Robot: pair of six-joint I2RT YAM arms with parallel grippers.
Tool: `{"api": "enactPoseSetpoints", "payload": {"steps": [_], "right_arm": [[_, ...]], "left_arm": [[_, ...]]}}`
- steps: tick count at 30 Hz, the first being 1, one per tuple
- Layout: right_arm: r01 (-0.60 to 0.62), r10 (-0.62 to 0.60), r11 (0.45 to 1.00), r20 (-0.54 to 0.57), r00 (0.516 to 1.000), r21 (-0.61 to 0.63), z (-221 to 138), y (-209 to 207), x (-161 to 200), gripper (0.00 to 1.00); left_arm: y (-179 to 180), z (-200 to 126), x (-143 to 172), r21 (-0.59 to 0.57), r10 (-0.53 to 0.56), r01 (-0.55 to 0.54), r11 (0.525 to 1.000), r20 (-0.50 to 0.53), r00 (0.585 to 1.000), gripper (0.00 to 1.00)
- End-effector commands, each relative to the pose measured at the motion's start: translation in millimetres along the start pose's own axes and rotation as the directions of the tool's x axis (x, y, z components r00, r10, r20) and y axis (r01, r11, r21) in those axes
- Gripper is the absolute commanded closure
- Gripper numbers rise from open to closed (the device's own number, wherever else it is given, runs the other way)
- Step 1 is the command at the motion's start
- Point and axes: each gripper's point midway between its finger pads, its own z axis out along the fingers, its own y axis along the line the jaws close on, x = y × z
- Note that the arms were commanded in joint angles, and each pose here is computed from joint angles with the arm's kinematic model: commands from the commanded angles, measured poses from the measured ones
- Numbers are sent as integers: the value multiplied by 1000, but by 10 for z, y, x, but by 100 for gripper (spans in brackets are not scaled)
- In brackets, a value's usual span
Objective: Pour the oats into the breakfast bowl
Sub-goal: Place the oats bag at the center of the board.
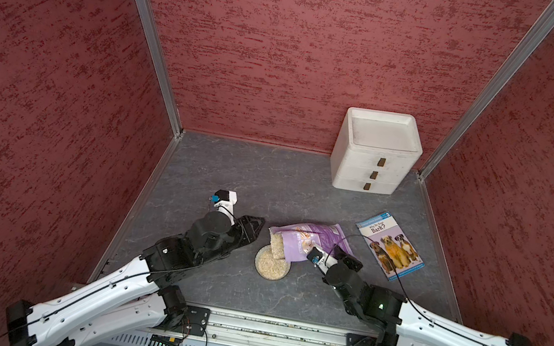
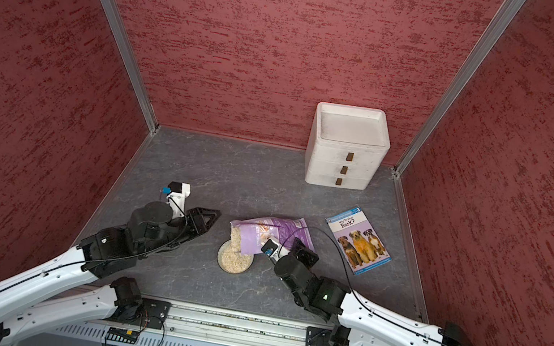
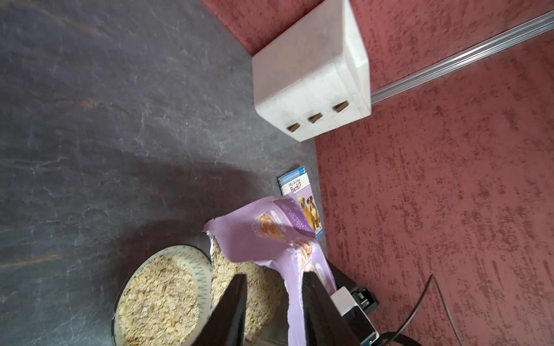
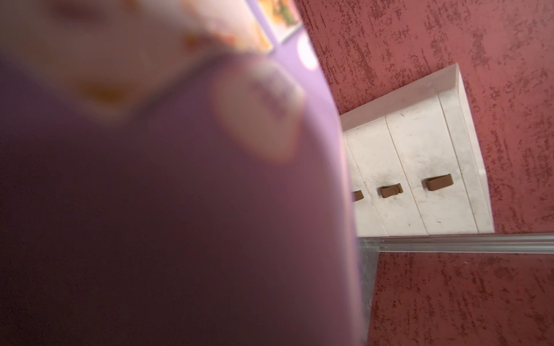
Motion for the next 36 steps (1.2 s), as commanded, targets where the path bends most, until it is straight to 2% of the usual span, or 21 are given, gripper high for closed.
{"api": "enactPoseSetpoints", "payload": {"steps": [1,4,7,8,11,16,18,20,22,24,25,27,29,33,36], "right_arm": [[-336,324,941,190,927,35,-187,-427,-500,100],[-414,405,910,215,889,-3,-213,-424,-538,100],[-503,498,863,254,829,-53,-256,-436,-601,100],[-531,530,844,270,804,-73,-274,-443,-625,100],[-645,650,751,331,684,-141,-350,-518,-708,100],[-772,799,577,382,465,-266,-441,-621,-792,100],[-804,851,488,389,352,-341,-493,-657,-844,100],[-816,898,377,388,207,-438,-552,-692,-900,100],[-815,921,284,381,85,-505,-596,-747,-930,100],[-800,930,221,368,1,-557,-624,-778,-970,100],[-791,932,206,361,-20,-577,-640,-786,-1008,100],[-780,936,204,352,-21,-591,-638,-775,-1074,100],[-786,937,223,348,11,-576,-596,-749,-1118,100],[-821,938,271,329,108,-503,-417,-621,-1098,100],[-844,937,283,320,142,-455,-291,-546,-1025,100]], "left_arm": [[-45,-133,-172,-6,48,-48,999,68,997,65],[-64,-180,-201,8,47,-48,999,83,995,64],[-62,-197,-211,11,47,-48,999,89,995,63],[-65,-199,-215,12,48,-50,999,91,995,62],[-174,-230,-246,60,86,-93,994,107,991,61],[-284,-270,-282,128,121,-140,982,146,982,55],[-295,-264,-278,138,132,-153,978,151,980,53],[-313,-235,-253,151,145,-167,974,145,979,52],[-350,-186,-208,171,158,-179,969,130,979,51],[-400,-118,-148,198,171,-190,962,108,979,50],[-415,-73,-114,205,179,-194,959,93,980,49],[-457,16,-39,222,200,-209,952,62,978,48],[-458,119,35,219,219,-219,951,26,975,46],[-418,330,192,207,240,-226,952,-43,970,45],[-380,477,311,205,247,-224,953,-90,965,44]]}}
